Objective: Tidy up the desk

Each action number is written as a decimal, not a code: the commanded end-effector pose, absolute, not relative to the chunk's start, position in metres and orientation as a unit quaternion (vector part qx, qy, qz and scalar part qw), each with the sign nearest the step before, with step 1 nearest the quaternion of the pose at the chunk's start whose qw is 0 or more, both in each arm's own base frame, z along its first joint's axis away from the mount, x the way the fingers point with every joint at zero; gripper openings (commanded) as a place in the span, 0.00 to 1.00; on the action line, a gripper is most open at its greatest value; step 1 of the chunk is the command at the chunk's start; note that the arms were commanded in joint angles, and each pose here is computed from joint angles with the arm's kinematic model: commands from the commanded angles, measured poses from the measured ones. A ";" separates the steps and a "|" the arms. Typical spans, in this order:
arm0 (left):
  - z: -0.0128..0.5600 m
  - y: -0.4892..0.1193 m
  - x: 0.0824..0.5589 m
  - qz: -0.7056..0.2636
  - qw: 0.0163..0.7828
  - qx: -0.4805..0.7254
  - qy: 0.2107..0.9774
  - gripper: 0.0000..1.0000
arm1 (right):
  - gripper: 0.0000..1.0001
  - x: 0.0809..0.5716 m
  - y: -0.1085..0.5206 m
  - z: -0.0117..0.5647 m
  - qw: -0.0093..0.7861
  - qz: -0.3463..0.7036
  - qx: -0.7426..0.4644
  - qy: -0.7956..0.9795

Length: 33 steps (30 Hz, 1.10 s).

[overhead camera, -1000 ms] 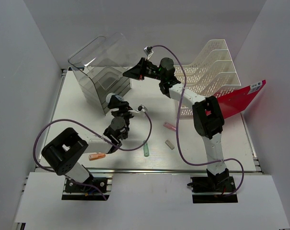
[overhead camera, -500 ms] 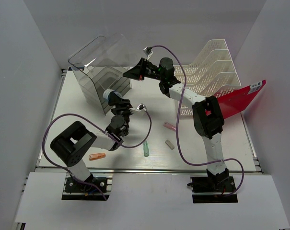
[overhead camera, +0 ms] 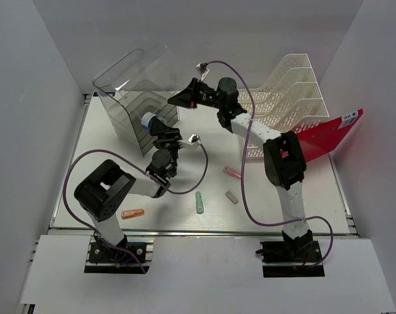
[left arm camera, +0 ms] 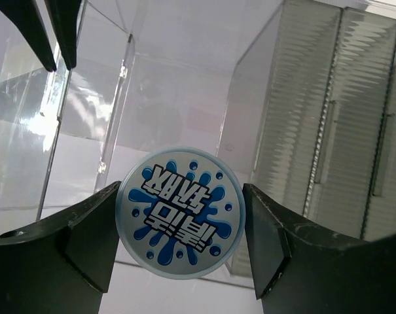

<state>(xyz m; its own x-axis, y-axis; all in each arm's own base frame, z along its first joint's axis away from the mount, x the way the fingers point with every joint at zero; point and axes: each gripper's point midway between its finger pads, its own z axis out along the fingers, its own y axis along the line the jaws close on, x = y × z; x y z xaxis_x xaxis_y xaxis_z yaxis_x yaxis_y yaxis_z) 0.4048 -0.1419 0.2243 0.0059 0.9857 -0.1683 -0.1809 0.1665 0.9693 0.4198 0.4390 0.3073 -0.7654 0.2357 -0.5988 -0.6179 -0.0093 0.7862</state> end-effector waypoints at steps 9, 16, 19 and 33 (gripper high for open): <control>0.279 -0.130 0.422 0.513 0.647 0.316 0.466 0.00 | 0.12 0.414 0.430 0.378 0.381 0.703 -0.180 0.572; 0.285 -0.121 0.433 0.523 0.653 0.295 0.461 0.00 | 0.11 0.413 0.433 0.377 0.379 0.705 -0.179 0.572; 0.286 -0.119 0.438 0.527 0.651 0.291 0.461 0.00 | 0.12 0.414 0.432 0.378 0.381 0.705 -0.179 0.571; 0.284 -0.101 0.465 0.539 0.643 0.260 0.478 0.00 | 0.11 0.413 0.433 0.380 0.379 0.707 -0.179 0.569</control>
<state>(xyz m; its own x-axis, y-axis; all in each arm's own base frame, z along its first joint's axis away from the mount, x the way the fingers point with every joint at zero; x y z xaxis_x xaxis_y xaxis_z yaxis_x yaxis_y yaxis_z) 0.4718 -0.1105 0.2274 -0.0968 0.9765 -0.1925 -0.2406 0.1647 0.9566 0.4207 0.4391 0.3165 -0.7547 0.2456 -0.6083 -0.6307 -0.0165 0.7758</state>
